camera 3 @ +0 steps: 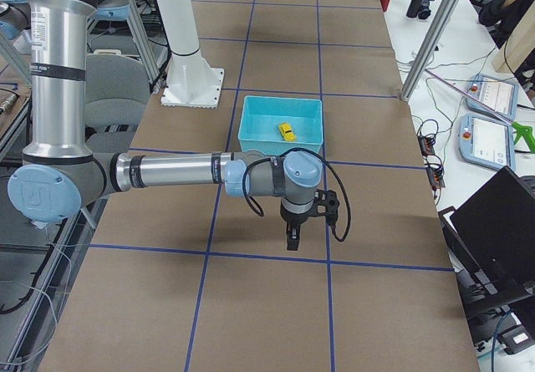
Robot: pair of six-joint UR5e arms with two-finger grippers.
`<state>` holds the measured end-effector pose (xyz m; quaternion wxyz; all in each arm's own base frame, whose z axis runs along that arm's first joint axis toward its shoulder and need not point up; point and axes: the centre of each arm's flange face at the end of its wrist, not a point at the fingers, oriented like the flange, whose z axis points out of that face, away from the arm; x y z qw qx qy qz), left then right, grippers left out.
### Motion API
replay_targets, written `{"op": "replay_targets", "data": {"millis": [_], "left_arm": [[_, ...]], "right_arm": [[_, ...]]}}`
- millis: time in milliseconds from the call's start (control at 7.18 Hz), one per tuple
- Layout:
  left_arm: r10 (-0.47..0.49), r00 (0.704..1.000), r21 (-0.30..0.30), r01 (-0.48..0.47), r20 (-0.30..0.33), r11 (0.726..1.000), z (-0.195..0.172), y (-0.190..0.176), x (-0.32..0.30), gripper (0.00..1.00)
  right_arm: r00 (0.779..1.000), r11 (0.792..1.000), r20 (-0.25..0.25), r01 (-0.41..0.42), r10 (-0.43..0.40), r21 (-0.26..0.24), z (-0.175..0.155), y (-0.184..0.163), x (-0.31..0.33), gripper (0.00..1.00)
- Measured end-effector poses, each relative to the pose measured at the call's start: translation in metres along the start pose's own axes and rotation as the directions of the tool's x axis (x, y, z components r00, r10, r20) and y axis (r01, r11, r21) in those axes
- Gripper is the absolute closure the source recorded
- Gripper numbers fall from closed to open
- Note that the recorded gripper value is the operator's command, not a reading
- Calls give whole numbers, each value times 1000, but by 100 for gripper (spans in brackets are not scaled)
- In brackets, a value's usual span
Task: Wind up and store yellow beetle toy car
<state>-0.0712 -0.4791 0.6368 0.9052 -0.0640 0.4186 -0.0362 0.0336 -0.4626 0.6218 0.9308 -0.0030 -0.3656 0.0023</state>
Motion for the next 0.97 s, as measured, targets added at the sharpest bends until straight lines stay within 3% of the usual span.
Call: {"op": "replay_targets", "data": {"millis": [975], "left_arm": [[-1, 1000, -1, 1, 0, 1000, 1, 0, -1, 0]], "right_arm": [[1000, 1000, 0, -5, 5, -5, 3, 0, 2, 0]]}}
